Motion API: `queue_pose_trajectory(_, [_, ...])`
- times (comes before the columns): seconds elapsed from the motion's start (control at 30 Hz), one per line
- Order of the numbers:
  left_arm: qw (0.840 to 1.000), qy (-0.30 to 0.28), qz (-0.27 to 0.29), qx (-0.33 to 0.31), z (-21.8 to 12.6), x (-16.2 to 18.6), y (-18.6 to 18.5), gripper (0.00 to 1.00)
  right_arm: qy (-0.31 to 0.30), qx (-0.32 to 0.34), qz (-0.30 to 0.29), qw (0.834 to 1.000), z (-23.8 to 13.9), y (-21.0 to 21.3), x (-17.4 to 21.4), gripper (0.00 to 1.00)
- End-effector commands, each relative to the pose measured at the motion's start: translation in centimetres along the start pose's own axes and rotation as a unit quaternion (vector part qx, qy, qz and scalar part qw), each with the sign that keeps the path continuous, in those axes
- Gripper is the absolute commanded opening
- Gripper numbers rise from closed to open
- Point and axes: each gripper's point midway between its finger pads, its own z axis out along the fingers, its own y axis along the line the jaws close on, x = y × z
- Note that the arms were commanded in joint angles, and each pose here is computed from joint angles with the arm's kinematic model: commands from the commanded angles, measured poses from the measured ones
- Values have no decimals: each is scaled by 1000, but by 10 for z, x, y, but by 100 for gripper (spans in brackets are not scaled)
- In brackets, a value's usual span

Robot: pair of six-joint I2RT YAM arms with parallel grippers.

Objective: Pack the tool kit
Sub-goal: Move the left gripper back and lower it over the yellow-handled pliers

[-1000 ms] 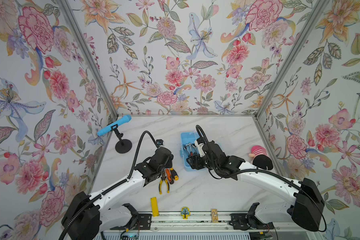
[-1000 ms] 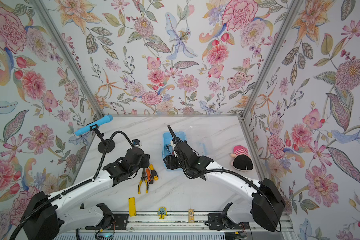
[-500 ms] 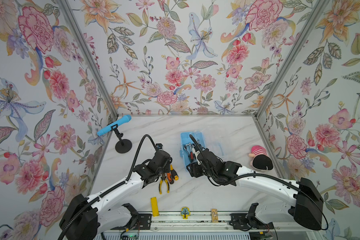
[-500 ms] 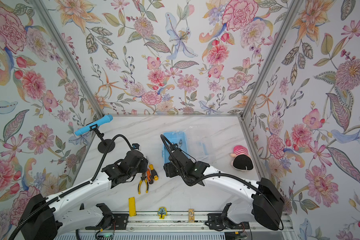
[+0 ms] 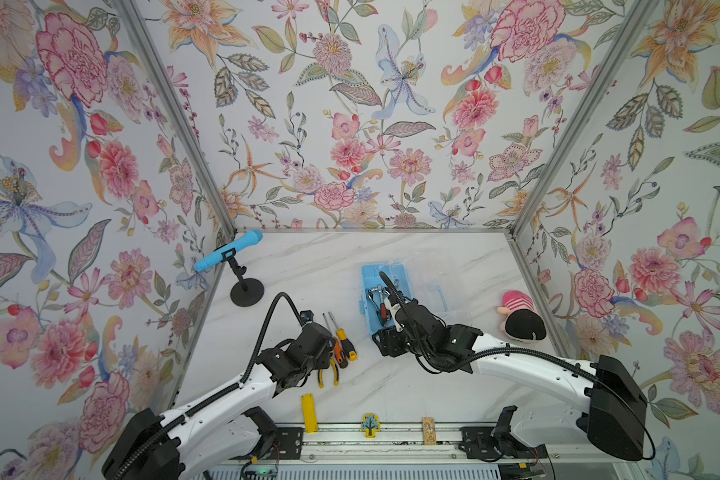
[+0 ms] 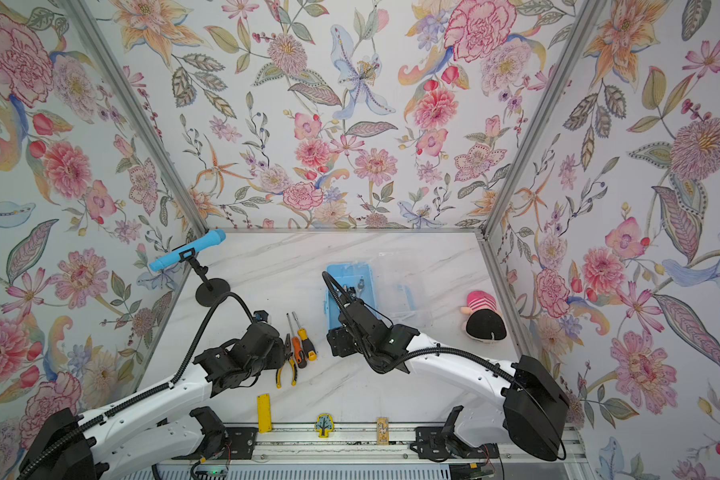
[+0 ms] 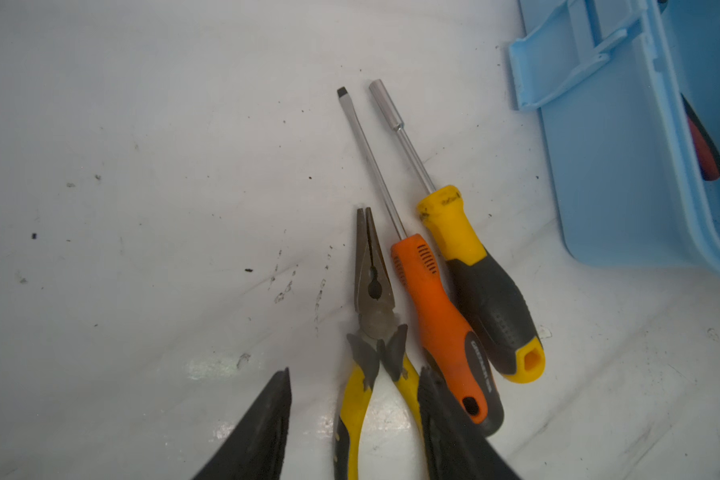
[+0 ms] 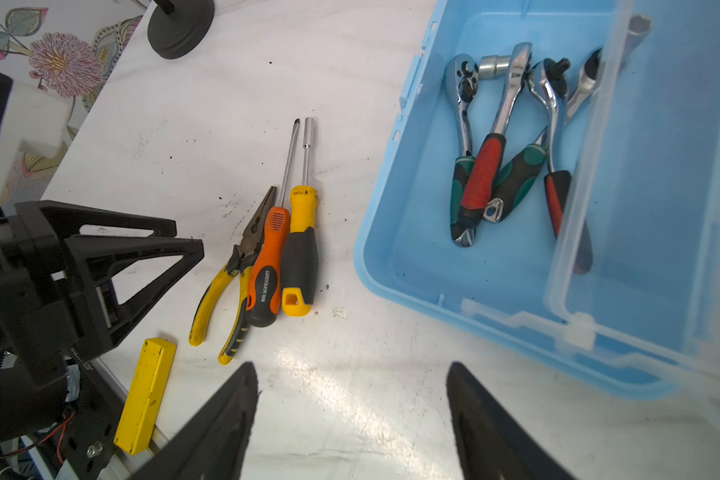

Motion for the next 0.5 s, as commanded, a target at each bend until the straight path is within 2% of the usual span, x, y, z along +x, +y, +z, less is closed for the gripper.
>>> queue_pose_trajectory(0.0, [1000,15,-7,-1,2,13,1,53,-7,-9,-4,1000,1,1,-10,73])
queue_pose_trajectory(0.2, [999,47,18,-20,17,30,6,51,-3,-15,9,1000,5,-5,-14,73])
queue_pose_trajectory(0.47, [998,60,32,-14,30,40,2,44,-8,-26,21,999,4,-4,-16,72])
